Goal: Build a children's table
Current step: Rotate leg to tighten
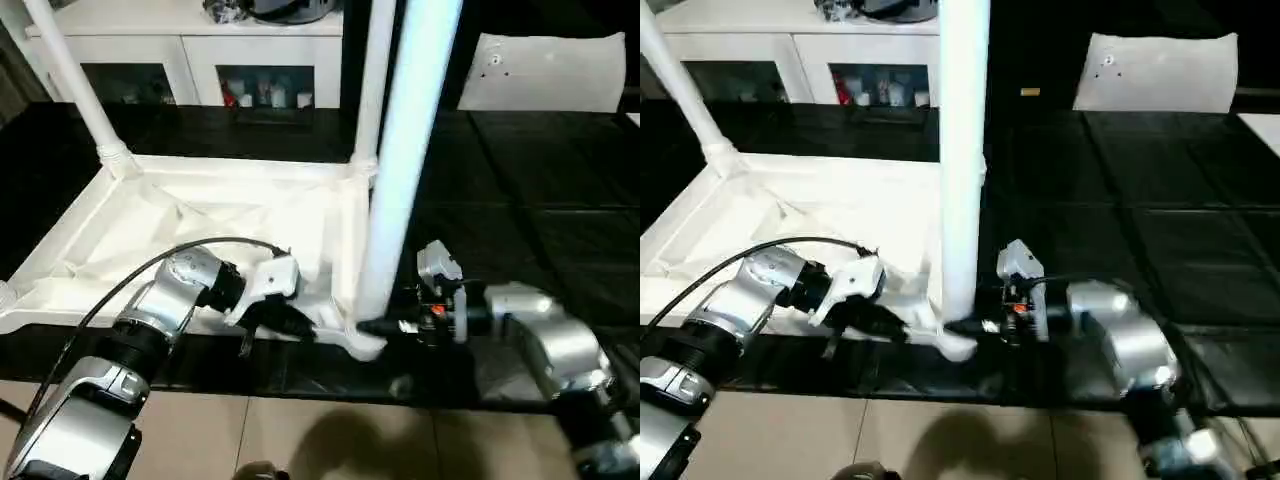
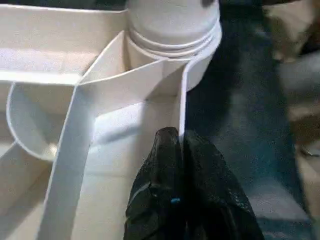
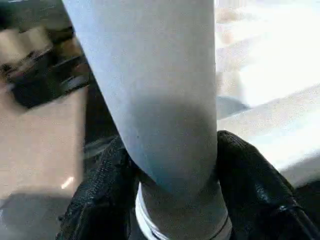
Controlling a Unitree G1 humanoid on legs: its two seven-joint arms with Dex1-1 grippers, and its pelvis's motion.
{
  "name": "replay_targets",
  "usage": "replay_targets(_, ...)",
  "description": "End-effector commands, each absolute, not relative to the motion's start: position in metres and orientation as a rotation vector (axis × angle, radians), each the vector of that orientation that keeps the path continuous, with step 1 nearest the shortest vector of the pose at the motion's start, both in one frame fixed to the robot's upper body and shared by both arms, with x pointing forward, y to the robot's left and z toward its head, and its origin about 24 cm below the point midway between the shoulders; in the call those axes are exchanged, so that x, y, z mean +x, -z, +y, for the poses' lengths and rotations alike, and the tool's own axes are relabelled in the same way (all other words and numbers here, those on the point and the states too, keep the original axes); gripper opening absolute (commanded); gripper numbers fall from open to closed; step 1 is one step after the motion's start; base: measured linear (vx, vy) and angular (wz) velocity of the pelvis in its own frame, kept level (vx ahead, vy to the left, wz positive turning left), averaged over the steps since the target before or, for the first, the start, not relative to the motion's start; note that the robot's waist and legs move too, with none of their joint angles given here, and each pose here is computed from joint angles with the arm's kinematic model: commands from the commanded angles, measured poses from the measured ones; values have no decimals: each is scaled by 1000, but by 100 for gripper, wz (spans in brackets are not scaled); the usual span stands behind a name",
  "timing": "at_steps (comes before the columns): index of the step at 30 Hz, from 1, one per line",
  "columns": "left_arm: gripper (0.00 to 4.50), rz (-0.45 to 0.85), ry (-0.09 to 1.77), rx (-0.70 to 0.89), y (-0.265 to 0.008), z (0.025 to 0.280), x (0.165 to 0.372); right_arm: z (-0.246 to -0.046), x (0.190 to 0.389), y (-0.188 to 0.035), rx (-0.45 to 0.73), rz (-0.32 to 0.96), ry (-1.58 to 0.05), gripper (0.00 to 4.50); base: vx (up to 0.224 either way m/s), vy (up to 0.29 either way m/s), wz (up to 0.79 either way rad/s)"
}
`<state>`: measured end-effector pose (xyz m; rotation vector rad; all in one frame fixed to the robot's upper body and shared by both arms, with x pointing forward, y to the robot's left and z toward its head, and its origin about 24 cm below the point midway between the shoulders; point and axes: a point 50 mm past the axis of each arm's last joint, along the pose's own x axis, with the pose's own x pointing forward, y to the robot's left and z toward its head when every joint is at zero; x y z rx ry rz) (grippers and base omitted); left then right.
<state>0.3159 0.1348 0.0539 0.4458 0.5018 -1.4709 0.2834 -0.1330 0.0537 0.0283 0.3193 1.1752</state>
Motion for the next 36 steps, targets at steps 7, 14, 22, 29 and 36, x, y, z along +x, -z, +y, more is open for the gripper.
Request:
replay_targets(7, 0, 456, 1198, 290, -58, 82, 335, -73, 307, -55, 128, 307, -812, 199, 0, 0, 0)
replay_targets(14, 0, 409, 1057, 232, -66, 62, 341, -48, 311, -59, 123, 275, -700, 234, 0, 0, 0)
replay_targets(22, 0, 397, 1097, 283, -63, 75, 336, -70, 306, -60, 106, 209, -713, 315, 0, 0, 0)
replay_targets(29, 0, 394, 1252, 372, -60, 99, 327, -106, 297, -61, -13, 177, -881, 385, 0, 0, 0)
replay_targets(36, 0, 429, 1467, 473, -57, 120, 315, -128, 293, -64, -87, 211, -1089, 405, 0, 0, 0)
